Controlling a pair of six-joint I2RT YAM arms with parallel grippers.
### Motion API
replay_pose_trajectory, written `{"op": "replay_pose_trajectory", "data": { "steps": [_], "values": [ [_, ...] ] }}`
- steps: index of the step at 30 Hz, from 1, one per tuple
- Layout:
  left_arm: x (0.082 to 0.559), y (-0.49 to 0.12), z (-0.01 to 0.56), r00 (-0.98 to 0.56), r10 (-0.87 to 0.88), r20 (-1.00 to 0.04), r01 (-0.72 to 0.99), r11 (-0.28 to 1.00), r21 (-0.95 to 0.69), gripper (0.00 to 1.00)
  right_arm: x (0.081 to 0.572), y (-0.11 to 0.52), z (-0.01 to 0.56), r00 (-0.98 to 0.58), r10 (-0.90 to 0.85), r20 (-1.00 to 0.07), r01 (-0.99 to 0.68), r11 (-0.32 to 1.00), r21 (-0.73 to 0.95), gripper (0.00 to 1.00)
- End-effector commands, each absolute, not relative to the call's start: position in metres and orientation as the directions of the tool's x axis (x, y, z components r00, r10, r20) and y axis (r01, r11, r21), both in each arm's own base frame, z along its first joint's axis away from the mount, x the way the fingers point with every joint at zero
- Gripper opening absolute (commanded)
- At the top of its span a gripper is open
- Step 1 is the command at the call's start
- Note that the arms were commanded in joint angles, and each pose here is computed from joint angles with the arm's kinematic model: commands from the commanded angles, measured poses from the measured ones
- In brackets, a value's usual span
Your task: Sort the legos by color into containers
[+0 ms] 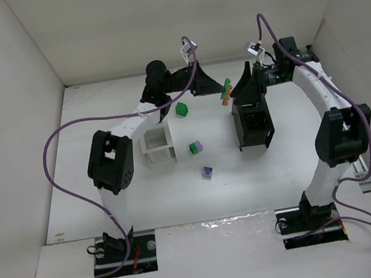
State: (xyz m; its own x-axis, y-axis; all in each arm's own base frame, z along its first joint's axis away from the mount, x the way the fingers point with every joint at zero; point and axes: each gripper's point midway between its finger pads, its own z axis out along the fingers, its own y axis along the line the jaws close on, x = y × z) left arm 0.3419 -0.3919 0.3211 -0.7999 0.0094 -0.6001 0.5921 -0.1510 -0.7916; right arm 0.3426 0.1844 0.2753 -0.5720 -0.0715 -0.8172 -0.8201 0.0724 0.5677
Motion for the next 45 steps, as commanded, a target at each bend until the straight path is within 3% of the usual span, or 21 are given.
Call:
{"op": "replay_pose_trajectory", "data": {
  "steps": [1, 7, 11, 22, 23, 28, 29, 32, 45],
  "values": [
    [0.347, -0.393, 0.326, -0.744, -0.015, -0.668, 0.661, -0.16, -0.733, 0.0, 0.329, 0.192, 0.319, -0.497, -0.002, -0.868, -0.865, -0.084, 0.495, 0.9],
    [0.347, -0.408, 0.324, -0.745, -0.016, -0.667, 0.659, -0.169, -0.732, 0.0, 0.325, 0.199, 0.322, -0.498, -0.012, -0.867, -0.862, -0.101, 0.497, 0.9],
    [0.343, -0.411, 0.327, -0.74, -0.012, -0.673, 0.664, -0.179, -0.726, 0.0, 0.326, 0.199, 0.324, -0.49, -0.012, -0.872, -0.867, -0.101, 0.489, 0.83],
    [0.343, -0.411, 0.324, -0.746, -0.008, -0.666, 0.657, -0.175, -0.734, 0.0, 0.329, 0.199, 0.318, -0.506, -0.013, -0.863, -0.858, -0.1, 0.504, 0.43],
    [0.343, -0.411, 0.324, -0.746, -0.008, -0.666, 0.657, -0.175, -0.734, 0.0, 0.329, 0.199, 0.318, -0.506, -0.013, -0.863, -0.858, -0.1, 0.504, 0.36],
    [0.34, -0.415, 0.32, -0.742, 0.002, -0.67, 0.66, -0.172, -0.731, 0.0, 0.328, 0.205, 0.325, -0.501, -0.024, -0.865, -0.858, -0.118, 0.5, 0.23],
    [0.34, -0.415, 0.319, -0.748, 0.006, -0.664, 0.653, -0.168, -0.738, 0.0, 0.329, 0.205, 0.326, -0.499, -0.024, -0.866, -0.859, -0.118, 0.498, 0.13],
    [0.341, -0.415, 0.314, -0.741, 0.01, -0.671, 0.662, -0.157, -0.733, 0.0, 0.329, 0.205, 0.323, -0.507, -0.025, -0.862, -0.855, -0.117, 0.506, 0.0],
    [0.374, -0.386, 0.329, -0.74, -0.091, -0.667, 0.673, -0.091, -0.734, 0.0, 0.326, 0.162, 0.309, -0.535, 0.05, -0.843, -0.844, -0.002, 0.536, 0.0]
  ]
}}
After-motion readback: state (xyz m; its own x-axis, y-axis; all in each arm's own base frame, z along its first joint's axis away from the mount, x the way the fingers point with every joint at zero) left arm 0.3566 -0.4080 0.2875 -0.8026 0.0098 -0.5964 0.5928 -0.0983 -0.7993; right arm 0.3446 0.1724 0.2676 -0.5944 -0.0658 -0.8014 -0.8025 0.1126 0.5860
